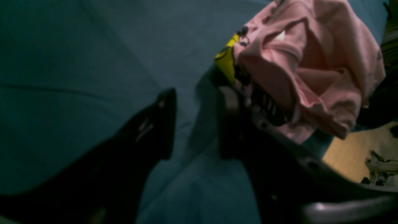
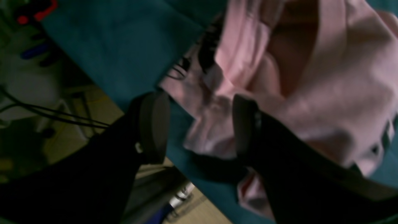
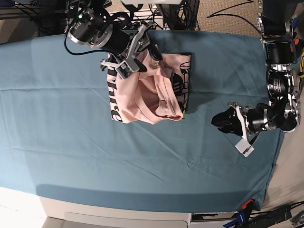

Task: Fold the T-shirt properly
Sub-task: 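Release the folded hem and lift the right gripper away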

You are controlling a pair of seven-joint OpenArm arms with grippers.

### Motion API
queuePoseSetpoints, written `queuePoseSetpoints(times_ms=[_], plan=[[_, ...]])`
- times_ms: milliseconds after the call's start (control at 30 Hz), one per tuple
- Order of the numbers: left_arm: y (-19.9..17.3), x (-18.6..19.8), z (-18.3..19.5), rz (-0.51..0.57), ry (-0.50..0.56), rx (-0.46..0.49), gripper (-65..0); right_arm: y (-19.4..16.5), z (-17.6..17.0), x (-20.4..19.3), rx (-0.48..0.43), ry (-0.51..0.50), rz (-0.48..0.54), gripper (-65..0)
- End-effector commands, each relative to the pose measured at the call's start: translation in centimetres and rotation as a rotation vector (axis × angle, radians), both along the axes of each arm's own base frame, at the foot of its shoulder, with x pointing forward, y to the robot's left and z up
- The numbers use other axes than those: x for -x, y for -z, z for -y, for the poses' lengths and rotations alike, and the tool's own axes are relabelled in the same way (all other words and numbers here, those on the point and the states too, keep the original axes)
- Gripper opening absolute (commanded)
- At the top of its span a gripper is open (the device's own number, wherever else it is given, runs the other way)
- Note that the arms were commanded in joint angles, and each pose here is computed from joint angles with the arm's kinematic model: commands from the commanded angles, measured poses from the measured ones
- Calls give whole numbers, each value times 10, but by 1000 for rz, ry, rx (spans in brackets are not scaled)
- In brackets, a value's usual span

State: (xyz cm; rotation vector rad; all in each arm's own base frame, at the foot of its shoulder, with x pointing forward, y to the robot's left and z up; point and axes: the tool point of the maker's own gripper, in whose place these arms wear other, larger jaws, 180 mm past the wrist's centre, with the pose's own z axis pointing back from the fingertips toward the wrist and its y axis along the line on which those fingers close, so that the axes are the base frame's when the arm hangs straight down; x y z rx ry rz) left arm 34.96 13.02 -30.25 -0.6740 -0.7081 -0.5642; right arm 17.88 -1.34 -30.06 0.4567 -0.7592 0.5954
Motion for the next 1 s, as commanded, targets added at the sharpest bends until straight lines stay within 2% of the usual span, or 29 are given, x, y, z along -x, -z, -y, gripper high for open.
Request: queuePoseSetpoints(times_ms=[0, 133, 267, 467, 833, 900, 967], plan=[[-19, -10, -2, 61, -1, 20, -418, -9, -3, -2, -24, 2, 37, -323], [-19, -10, -2, 60, -1, 20, -418, -2, 1, -2, 46, 11, 53, -285], [-19, -10, -1, 61, -1, 21, -418, 9, -1, -2, 86, 13, 39, -284], [-20, -10, -1, 61, -1, 21, -418, 31, -8, 3, 99, -12, -22, -284], [-20, -10, -1, 61, -1, 22, -418, 67, -3, -6, 141, 22, -114, -287], [-20, -10, -1, 61, -1, 22, -418, 68, -3, -8, 142, 21, -115, -354], [-20, -10, -1, 61, -1, 21, -418, 65, -5, -11, 125, 19, -107, -475]])
